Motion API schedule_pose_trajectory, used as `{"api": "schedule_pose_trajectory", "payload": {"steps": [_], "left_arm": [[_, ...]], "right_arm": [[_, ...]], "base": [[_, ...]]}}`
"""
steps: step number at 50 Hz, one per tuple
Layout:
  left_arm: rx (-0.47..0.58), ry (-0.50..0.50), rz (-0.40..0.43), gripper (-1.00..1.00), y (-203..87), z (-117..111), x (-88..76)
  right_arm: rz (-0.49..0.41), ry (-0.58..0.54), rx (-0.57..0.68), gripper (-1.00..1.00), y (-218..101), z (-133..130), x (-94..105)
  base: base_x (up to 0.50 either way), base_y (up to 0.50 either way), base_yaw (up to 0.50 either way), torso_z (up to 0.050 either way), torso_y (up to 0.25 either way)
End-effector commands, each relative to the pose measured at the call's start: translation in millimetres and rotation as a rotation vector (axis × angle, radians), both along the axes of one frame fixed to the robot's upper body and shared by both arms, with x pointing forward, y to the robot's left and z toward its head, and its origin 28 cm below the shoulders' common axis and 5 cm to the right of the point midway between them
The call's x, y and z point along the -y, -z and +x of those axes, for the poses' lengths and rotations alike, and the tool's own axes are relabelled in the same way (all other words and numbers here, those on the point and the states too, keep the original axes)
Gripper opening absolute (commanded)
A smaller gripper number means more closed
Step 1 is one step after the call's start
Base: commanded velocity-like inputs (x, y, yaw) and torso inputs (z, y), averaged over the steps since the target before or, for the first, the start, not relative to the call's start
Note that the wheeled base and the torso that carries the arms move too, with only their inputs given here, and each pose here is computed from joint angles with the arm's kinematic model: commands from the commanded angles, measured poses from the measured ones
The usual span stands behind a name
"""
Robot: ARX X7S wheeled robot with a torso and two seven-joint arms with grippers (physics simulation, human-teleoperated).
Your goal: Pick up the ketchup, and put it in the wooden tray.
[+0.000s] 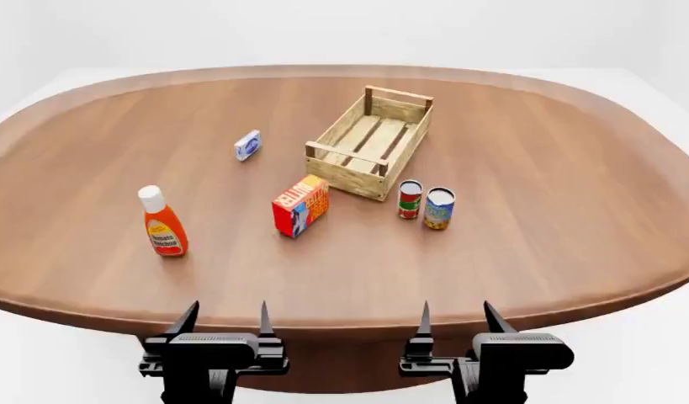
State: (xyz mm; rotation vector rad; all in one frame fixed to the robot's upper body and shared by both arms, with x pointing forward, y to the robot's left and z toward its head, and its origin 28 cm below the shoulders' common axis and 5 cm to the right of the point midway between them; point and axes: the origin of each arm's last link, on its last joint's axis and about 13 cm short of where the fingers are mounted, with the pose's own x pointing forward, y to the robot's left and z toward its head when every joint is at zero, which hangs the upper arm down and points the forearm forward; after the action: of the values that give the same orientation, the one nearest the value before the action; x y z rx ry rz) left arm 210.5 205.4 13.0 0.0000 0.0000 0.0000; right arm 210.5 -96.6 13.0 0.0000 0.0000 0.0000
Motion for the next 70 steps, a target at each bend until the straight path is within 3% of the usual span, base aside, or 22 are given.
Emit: {"api": "schedule_pose_trajectory", "payload": {"steps": [1,15,21,33,51,70], "left_arm": [[0.001,0.001,-0.002,1.00,-0.2,0.0,-0.4],[0.043,-0.027,0.026,1.00,-12.1,12.9,-6.6],[0.087,0.047,0.050,1.00,-38.0,23.9,-5.7],[0.195,0.077,0.074,1.00,-86.9,48.3,-9.8],[0.218,0.086,0.094,1.00,-94.2,49.4,-9.2],[0.234,0.090,0.108,1.00,-96.3,46.9,-6.9]], "right_arm": [[-0.001,-0.008,0.002,1.00,-0.6,-0.7,-1.0],[-0.015,-0.044,0.010,1.00,-9.0,-11.8,1.9],[-0.034,-0.036,0.006,1.00,-26.4,-3.4,7.9],[-0.073,-0.072,0.031,1.00,-72.5,8.3,19.6],[-0.112,-0.105,0.065,1.00,-114.6,21.9,32.8],[-0.097,-0.112,0.072,1.00,-116.2,21.9,33.7]], "base": [[0.00,0.00,0.00,0.000,0.000],[0.00,0.00,0.00,0.000,0.000],[0.00,0.00,0.00,0.000,0.000],[0.00,0.00,0.00,0.000,0.000],[0.16,0.00,0.00,0.000,0.000],[0.50,0.00,0.00,0.000,0.000]]}}
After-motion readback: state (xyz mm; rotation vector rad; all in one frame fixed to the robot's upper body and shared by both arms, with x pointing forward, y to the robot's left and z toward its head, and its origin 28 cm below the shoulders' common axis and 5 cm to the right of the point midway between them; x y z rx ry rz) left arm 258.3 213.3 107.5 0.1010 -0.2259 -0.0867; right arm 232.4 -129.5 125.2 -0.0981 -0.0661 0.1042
